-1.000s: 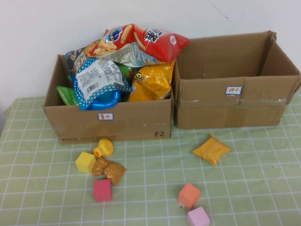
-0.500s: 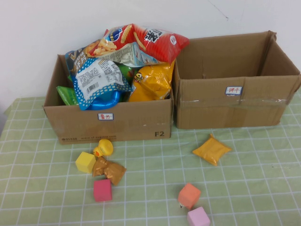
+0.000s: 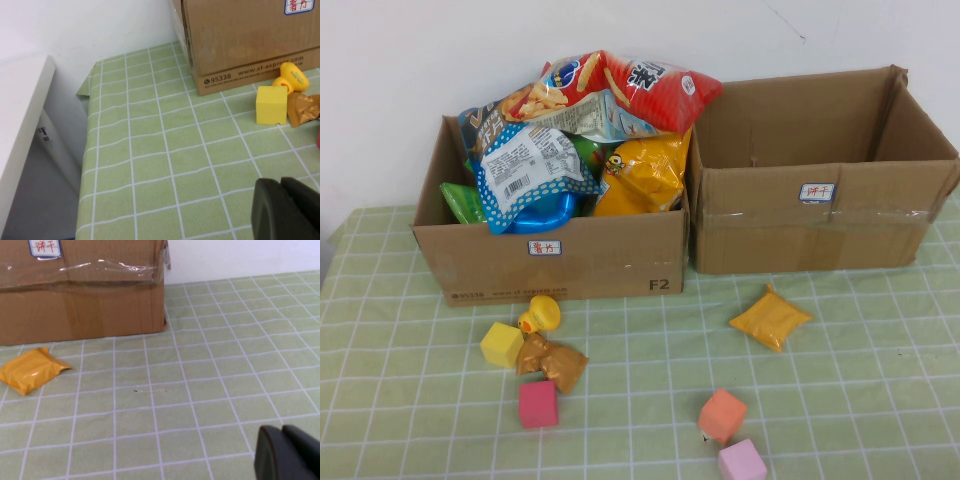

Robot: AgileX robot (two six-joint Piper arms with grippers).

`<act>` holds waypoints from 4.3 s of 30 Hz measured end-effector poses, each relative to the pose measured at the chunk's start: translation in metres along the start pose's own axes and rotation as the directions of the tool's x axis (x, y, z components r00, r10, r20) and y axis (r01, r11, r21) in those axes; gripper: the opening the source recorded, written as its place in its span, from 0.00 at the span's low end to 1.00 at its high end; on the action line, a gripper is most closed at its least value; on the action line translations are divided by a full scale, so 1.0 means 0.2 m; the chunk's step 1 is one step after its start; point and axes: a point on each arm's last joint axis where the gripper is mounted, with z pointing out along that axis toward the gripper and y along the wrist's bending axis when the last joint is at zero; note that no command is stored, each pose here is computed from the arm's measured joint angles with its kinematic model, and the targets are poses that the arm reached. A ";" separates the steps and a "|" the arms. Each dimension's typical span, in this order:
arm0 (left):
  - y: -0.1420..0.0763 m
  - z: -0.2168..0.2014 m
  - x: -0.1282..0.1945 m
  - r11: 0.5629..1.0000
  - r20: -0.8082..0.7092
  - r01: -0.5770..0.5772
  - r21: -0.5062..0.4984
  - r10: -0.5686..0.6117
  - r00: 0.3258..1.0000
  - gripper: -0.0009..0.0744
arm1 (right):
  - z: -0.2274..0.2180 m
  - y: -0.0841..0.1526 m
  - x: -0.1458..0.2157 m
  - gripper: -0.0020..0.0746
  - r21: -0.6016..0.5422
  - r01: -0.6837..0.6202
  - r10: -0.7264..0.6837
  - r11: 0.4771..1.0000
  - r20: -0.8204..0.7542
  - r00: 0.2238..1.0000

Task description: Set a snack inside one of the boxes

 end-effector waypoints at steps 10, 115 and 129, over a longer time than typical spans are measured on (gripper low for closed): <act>0.01 0.00 -0.07 1.000 0.164 0.000 -0.029 0.005 0.986 0.01 | 0.00 0.00 -0.01 0.02 0.002 0.006 -0.006 1.000 0.027 1.000; -0.64 1.42 -0.57 0.839 -0.760 -0.085 0.538 0.526 0.381 0.59 | 0.08 0.03 -0.37 0.02 -0.050 0.225 -0.228 0.973 -0.062 0.972; -0.76 1.56 -0.45 0.584 -0.541 -0.353 0.731 0.811 0.222 0.66 | 0.08 0.03 -0.37 0.02 -0.050 0.220 -0.222 0.974 -0.052 0.974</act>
